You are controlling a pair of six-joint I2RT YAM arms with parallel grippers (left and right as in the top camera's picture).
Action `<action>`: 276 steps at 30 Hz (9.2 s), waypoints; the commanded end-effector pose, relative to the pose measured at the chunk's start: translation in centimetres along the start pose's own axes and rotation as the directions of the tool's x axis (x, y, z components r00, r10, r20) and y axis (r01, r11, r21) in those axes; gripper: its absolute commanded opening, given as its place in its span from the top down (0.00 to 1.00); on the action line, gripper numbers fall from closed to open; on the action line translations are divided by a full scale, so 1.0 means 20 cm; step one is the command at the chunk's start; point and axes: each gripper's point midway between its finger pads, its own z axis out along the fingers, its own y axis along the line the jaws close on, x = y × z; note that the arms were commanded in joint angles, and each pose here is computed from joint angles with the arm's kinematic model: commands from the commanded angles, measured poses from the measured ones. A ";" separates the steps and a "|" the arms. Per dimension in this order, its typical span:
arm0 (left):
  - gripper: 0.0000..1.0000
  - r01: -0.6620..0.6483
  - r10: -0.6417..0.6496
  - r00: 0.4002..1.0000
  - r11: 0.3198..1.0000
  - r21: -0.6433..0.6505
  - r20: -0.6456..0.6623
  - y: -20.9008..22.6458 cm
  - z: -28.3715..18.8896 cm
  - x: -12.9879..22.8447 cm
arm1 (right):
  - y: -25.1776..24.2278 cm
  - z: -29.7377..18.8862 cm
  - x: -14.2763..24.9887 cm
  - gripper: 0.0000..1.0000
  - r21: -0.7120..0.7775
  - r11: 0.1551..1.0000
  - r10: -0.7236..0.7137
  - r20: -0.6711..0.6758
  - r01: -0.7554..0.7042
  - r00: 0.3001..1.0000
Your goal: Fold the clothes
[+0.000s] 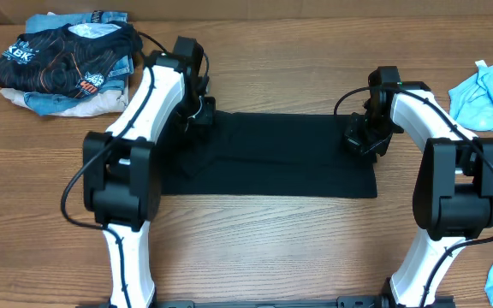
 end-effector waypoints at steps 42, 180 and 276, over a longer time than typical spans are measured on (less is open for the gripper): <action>0.72 0.061 -0.074 0.987 0.993 0.097 0.141 0.31 -0.58 -0.21 | -0.29 -0.06 -0.11 0.96 0.159 0.959 0.216 0.132 -0.236 0.967; 0.00 0.264 -0.302 0.951 0.906 -0.331 -0.068 0.40 -0.43 0.15 | -0.26 0.07 0.27 0.45 -0.307 0.951 -0.111 -0.201 0.045 0.973; 0.00 0.287 -0.307 0.951 0.920 -0.267 -0.036 0.35 -0.41 0.09 | 0.52 -0.52 0.31 0.74 0.016 0.950 -0.312 0.004 0.312 0.950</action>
